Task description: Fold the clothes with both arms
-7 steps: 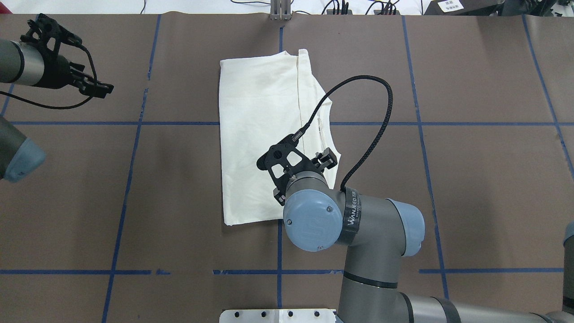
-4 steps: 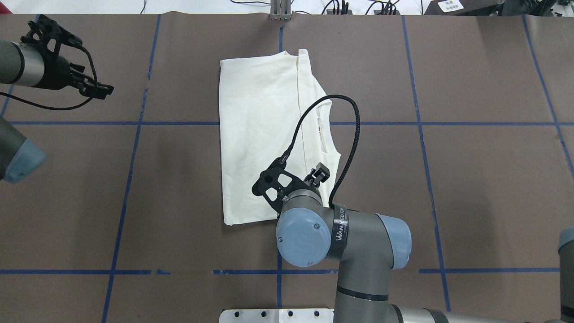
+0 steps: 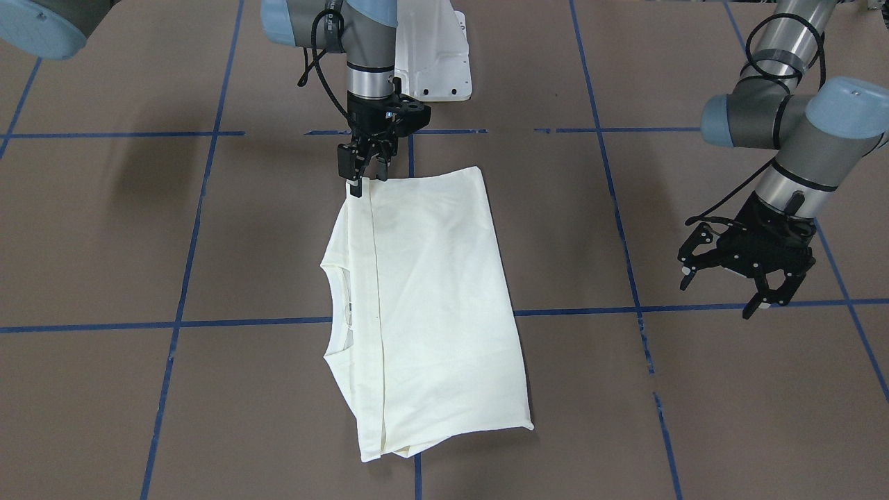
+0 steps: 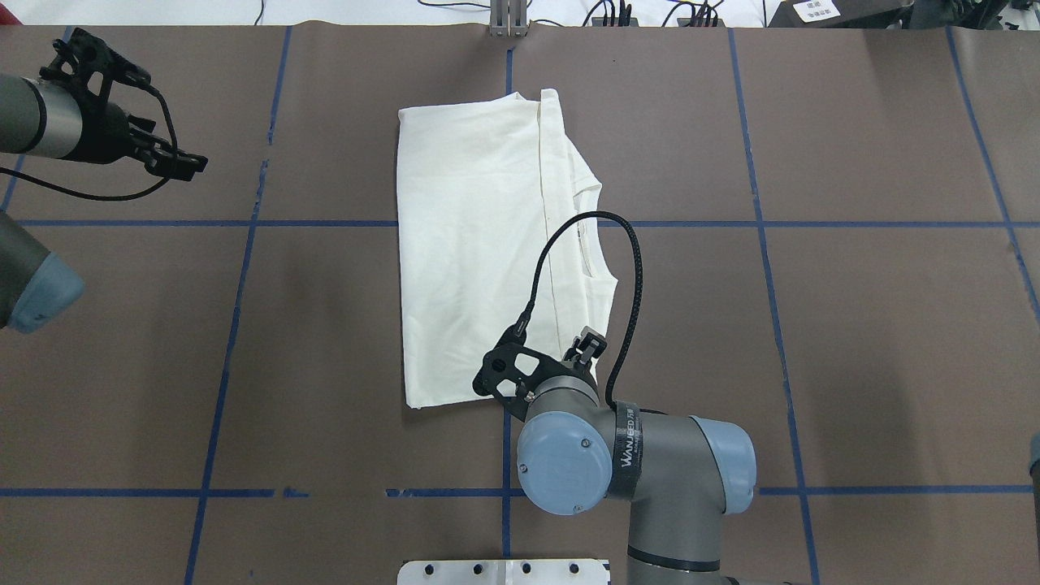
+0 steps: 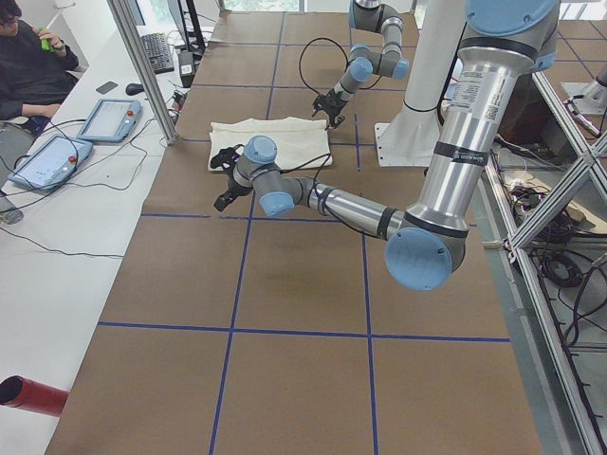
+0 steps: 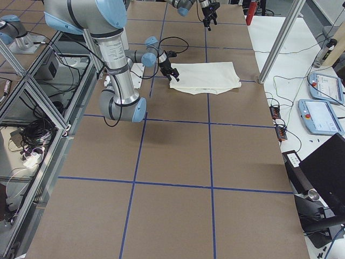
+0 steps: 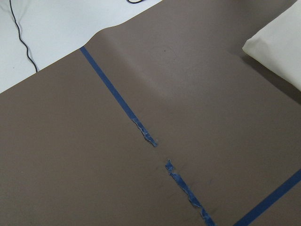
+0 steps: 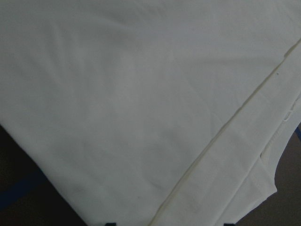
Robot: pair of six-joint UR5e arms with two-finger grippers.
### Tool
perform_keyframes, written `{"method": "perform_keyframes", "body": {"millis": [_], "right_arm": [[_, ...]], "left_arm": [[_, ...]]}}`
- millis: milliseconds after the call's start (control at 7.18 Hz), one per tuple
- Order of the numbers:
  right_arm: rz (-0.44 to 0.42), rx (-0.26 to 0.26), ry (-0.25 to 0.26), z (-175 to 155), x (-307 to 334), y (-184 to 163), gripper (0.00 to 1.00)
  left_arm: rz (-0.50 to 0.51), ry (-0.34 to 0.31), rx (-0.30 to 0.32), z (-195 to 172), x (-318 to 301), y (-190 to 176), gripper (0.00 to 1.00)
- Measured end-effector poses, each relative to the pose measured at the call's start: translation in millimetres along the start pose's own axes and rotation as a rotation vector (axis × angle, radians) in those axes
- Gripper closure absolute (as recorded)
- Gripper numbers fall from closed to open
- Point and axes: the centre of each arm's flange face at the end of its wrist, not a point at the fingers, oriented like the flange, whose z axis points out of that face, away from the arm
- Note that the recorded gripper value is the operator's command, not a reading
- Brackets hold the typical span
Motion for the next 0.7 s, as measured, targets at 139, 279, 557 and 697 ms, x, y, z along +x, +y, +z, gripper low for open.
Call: {"method": "perform_keyframes", "body": {"millis": [139,279,557,697], "right_arm": [[-0.009,-0.003,0.000,1.0,-0.9,2.4,0.44],[-0.012,-0.003,-0.001,0.8,-2.2,3.4,0.49],[-0.016,-0.001,-0.001,0.2,-3.5,3.9,0.56],[-0.021,-0.001,-0.001,0.1,-3.6,3.9,0.63]], "left_arm": [[0.000,0.000,0.001,0.1,0.1,0.0,0.00],[0.001,0.000,0.001,0.2,-0.1,0.1,0.00],[0.001,0.000,0.001,0.7,0.2,0.4,0.00],[0.001,0.000,0.001,0.9,0.3,0.5,0.00]]}}
